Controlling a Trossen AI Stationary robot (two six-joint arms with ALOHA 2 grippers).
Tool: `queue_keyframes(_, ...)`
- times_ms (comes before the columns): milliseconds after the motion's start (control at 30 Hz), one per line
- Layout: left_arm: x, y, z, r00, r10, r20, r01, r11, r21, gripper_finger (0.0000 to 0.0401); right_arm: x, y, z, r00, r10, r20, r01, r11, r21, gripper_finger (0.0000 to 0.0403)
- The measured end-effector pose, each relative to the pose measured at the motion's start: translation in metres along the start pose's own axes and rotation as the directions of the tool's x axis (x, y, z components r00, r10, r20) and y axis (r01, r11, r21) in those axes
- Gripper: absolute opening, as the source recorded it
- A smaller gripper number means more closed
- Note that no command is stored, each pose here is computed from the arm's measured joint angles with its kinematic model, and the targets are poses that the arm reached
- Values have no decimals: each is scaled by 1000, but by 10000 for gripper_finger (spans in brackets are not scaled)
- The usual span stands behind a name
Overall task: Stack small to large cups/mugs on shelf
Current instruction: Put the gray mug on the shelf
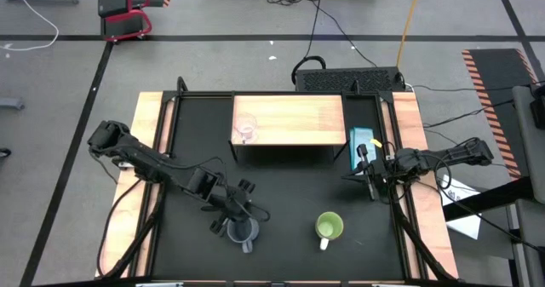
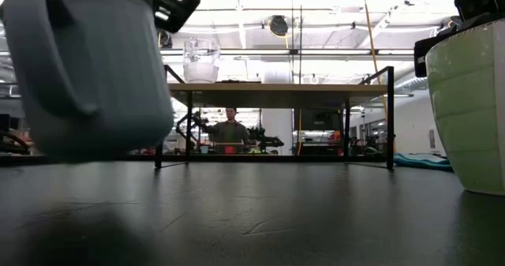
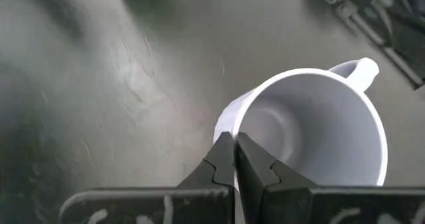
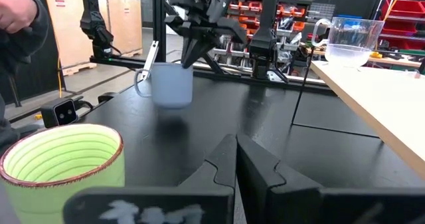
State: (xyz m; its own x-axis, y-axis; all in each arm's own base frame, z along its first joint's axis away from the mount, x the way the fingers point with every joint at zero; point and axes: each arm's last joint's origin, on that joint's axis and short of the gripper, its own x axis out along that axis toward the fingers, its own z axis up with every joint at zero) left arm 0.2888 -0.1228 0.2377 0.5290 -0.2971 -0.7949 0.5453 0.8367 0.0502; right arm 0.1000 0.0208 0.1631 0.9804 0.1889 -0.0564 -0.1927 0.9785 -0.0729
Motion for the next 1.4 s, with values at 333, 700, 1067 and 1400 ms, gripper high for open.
queue_keyframes(333, -41, -3, 7, 990, 78, 113, -80, 997, 13, 0, 0, 0, 0, 1000, 0, -1, 0, 1000, 0, 0)
queue_keyframes(700, -55, 0, 4, 987, 112, 118, -114, 993, 17, 0, 0, 0, 0, 1000, 0, 0, 0, 1000, 0, 0)
queue_keyframes(1067, -57, 8, -3, 988, 89, 124, -89, 996, -4, 0, 0, 0, 0, 1000, 0, -1, 0, 1000, 0, 0)
queue_keyframes(1400, -73, 7, -30, 964, 113, 242, -110, 994, -25, 0, 1, 0, -1, 1000, 1, -10, -1, 1000, 7, 0)
